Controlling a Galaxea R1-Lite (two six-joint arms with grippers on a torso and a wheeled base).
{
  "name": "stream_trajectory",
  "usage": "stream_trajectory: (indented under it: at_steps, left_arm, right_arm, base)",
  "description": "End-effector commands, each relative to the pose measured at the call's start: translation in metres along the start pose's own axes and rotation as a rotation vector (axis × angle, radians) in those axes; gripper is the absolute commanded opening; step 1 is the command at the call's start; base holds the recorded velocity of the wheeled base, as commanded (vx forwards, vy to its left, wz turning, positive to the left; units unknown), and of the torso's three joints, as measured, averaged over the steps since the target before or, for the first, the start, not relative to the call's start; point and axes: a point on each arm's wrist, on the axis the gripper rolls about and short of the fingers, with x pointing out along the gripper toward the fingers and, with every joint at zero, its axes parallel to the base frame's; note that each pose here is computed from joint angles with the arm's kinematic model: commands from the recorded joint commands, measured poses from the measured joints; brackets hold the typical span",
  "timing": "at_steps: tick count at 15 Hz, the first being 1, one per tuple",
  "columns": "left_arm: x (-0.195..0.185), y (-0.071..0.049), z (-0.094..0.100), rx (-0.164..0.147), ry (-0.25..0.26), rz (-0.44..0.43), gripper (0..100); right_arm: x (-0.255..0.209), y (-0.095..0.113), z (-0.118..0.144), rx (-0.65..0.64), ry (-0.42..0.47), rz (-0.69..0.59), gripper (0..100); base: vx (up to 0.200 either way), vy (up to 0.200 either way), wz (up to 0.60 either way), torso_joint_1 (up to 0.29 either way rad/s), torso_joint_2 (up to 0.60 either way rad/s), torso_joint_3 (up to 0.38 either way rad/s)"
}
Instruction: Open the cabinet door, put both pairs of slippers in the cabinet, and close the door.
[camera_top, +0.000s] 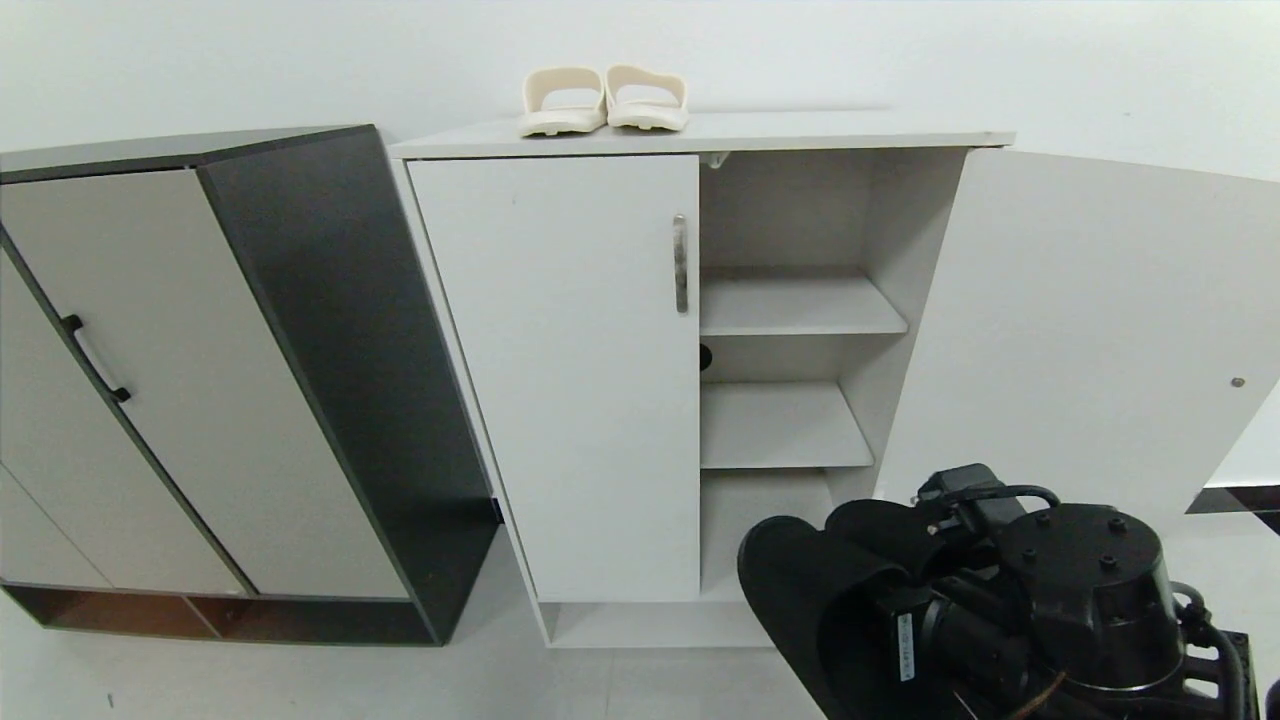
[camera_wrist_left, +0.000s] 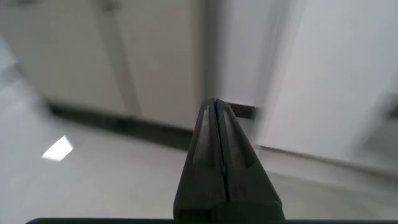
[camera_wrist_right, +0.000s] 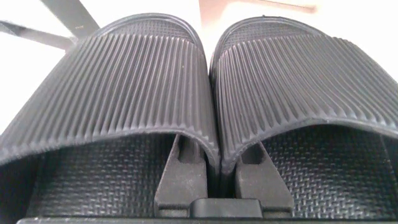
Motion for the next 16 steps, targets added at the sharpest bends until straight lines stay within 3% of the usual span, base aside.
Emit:
stream_trajectory:
  at_steps: [1,2,3,7,9,16]
  left_arm:
    - [-0.008,-0.002,-0.013,0.0,-0.106,-0.181,0]
    - [-0.009,-0.005,-0.018,0.018,-0.081,-0.294,0]
    - [-0.009,-0.005,-0.018,0.032,-0.057,-0.306,0]
    - [-0.01,-0.005,-0.019,0.022,-0.086,-0.298,0]
    - [-0.01,-0.005,-0.018,-0.013,-0.083,-0.301,0]
    - [-0.01,-0.005,-0.018,-0.013,-0.083,-0.301,0]
  right_arm:
    - [0.0,0.002,-0.001,-0.004,0.005,0.009,0]
    - [-0.001,0.002,-0.003,-0.009,0.011,0.013,0]
    - [-0.001,0.003,-0.004,-0.014,0.015,0.016,0]
    - [-0.003,0.008,-0.008,-0.022,0.015,0.039,0]
    - [-0.004,0.013,-0.006,-0.019,-0.004,0.058,0]
    - [-0.008,0.011,-0.02,-0.029,0.014,0.061,0]
  base:
    - [0.0,0.0,0.0,0.0,0.0,0.0]
    - [0.0,0.0,0.0,0.0,0.0,0.0]
    - [0.0,0.0,0.0,0.0,0.0,0.0]
    - [0.0,0.0,0.0,0.0,0.0,0.0]
    - [0.0,0.0,0.0,0.0,0.0,0.0]
    - [0.0,0.0,0.0,0.0,0.0,0.0]
